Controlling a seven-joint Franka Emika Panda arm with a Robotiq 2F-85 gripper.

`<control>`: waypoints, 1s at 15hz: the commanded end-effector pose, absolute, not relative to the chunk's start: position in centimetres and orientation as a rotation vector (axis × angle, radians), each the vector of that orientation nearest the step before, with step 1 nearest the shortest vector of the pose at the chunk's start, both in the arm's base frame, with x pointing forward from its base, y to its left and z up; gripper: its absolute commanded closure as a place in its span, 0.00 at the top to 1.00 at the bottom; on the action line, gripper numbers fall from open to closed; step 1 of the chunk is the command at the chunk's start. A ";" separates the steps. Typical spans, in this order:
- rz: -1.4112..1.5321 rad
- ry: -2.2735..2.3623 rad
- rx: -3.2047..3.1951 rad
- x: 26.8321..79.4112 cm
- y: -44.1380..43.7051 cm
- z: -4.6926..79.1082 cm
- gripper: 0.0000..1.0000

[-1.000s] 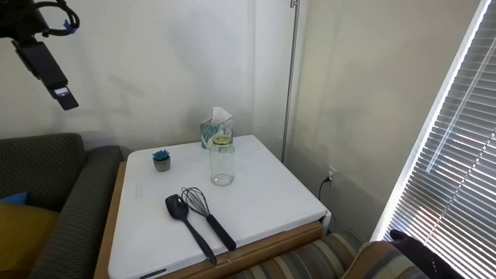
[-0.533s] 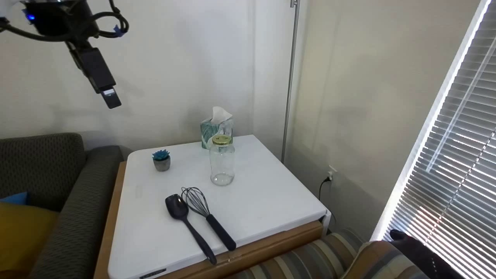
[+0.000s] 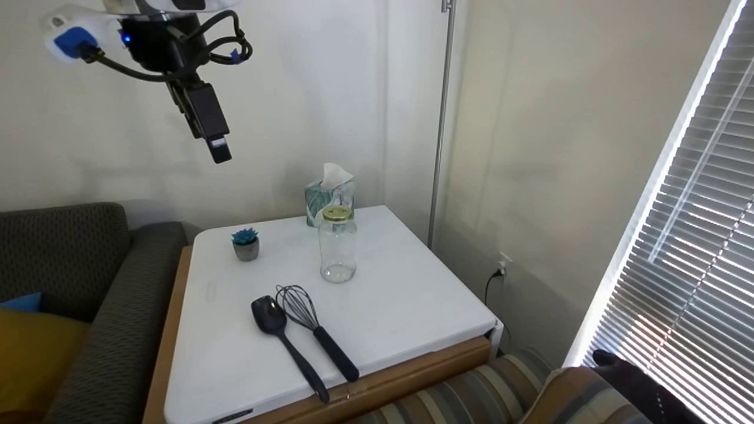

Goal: Take the lid off the bottle

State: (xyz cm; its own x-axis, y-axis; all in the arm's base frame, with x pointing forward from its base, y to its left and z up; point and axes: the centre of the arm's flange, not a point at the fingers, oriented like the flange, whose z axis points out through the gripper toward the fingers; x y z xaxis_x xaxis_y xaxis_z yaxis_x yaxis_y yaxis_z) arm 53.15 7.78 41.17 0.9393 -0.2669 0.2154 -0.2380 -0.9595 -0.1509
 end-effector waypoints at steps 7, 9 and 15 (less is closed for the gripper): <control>-0.405 0.255 -3.112 56.6 4.9 39.5 1.00; -0.417 0.162 -3.083 58.9 3.6 39.1 1.00; -0.441 -0.215 -2.953 69.2 2.8 38.9 1.00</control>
State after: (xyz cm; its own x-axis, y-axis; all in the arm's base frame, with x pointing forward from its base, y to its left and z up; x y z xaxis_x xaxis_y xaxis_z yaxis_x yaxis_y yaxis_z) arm 62.95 3.54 39.35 0.9505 0.0082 0.3105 0.0403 -0.9945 -0.0969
